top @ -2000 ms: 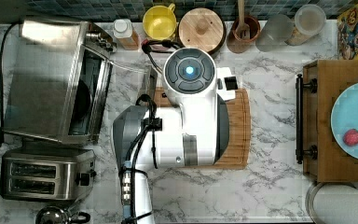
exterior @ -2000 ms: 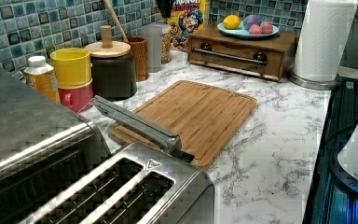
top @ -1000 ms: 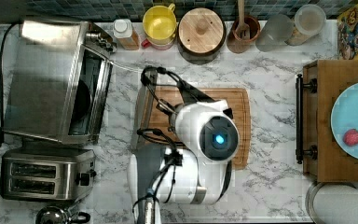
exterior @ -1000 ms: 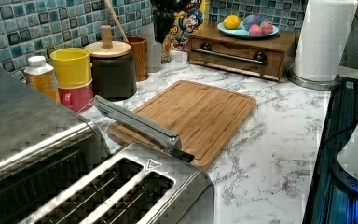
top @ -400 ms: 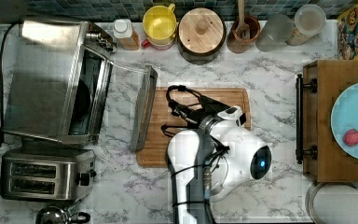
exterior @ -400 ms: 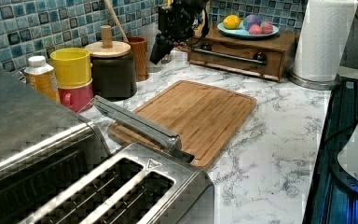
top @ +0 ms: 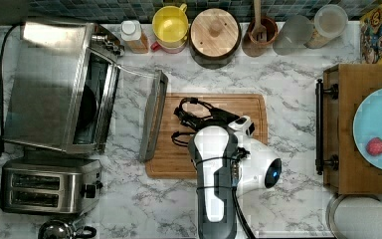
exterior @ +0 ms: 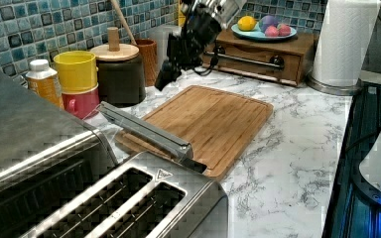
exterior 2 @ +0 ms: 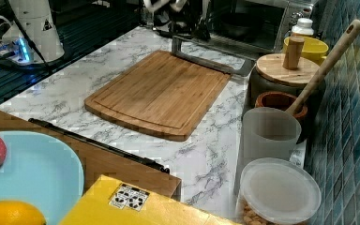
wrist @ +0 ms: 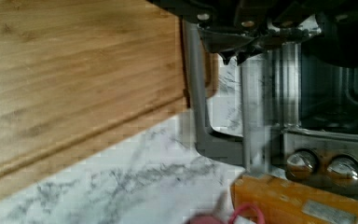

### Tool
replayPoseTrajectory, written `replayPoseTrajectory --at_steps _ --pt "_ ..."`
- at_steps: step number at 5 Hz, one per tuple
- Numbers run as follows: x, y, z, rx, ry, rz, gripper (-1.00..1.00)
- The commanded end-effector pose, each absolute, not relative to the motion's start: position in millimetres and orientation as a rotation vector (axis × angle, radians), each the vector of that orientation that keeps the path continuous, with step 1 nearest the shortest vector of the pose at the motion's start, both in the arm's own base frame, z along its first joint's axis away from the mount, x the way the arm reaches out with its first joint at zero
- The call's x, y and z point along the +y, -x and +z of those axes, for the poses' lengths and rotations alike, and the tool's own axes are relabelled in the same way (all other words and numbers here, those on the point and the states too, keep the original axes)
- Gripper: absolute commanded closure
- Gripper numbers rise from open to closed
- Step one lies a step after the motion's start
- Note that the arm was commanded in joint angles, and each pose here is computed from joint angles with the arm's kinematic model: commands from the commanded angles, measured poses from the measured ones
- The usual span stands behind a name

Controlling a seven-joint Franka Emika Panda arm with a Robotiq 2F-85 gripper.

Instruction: Close the oven.

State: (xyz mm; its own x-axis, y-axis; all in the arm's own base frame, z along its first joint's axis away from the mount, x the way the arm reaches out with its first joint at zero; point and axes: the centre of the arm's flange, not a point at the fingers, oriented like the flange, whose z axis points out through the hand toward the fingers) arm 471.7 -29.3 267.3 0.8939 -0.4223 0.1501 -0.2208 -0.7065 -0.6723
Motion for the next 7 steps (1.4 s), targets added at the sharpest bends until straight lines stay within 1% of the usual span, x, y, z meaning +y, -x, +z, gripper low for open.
replayPoseTrajectory --at_steps 1,2,3,4,5,6,7 --pt "15.8 -516.0 258.6 0.338 2.335 -0.434 1.00" --pt "18.9 -521.6 266.5 0.322 2.268 -0.446 1.00" --pt "21.5 -524.6 280.0 0.330 2.243 -0.488 1.00" --pt "36.5 -529.9 286.4 0.289 2.264 -0.498 1.00" --pt "65.9 -548.9 268.1 0.198 2.344 -0.321 1.00" --pt "92.0 -555.0 243.8 0.185 2.410 -0.247 1.00" --pt "98.3 -557.7 244.6 0.233 2.366 -0.241 1.00"
